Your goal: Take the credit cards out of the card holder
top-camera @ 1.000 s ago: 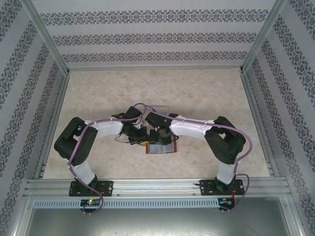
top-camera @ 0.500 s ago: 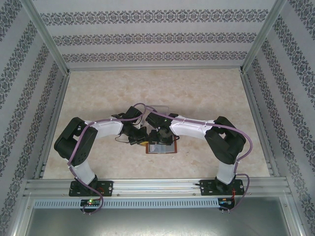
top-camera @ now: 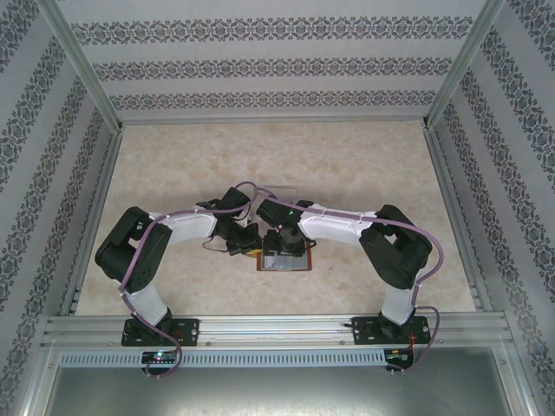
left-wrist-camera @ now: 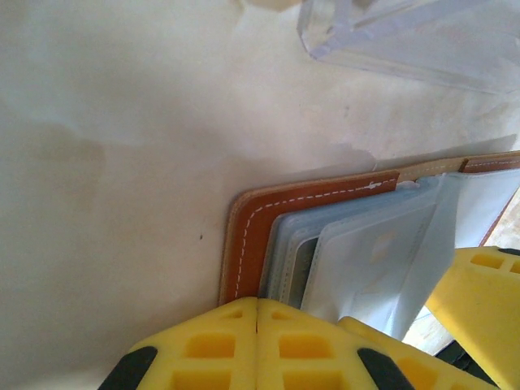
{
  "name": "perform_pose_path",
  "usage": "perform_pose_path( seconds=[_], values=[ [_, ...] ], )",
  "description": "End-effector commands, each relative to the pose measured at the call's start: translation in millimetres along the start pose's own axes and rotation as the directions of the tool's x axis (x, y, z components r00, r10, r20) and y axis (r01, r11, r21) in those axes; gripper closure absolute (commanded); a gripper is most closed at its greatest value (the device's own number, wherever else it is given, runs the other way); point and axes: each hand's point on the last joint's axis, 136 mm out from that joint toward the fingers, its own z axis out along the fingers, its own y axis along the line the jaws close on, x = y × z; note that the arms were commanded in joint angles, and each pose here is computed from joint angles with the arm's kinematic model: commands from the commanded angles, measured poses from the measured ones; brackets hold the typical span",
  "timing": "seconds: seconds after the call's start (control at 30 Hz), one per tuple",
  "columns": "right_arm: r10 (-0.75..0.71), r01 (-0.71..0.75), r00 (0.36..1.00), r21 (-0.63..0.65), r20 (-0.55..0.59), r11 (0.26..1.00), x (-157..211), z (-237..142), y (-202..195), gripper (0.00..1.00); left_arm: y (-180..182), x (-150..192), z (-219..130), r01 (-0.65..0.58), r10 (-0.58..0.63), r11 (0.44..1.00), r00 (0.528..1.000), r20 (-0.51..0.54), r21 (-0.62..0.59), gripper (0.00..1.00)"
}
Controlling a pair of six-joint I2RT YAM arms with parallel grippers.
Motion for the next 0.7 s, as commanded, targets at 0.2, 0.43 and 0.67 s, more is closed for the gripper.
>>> perform_pose_path(
  seconds=[0.2,0.43,0.67],
  values=[
    [-0.021,0.020,1.000,0.084,0.012,0.996,6,-9,-17,0.46,5,11,0,-0.002,0.001,1.000,1.000,-0.026,-0.031,0.94],
    [-0.027,0.024,0.999,0.097,0.032,0.995,6,-21,-24,0.52,3,10,-2,-0.003,0.002,1.000,1.000,-0.021,-0.029,0.95],
    [-0.016,0.011,0.999,0.114,0.047,0.993,5,-28,-37,0.59,-1,9,-8,-0.009,0.008,1.000,1.000,-0.014,-0.030,0.95]
  ],
)
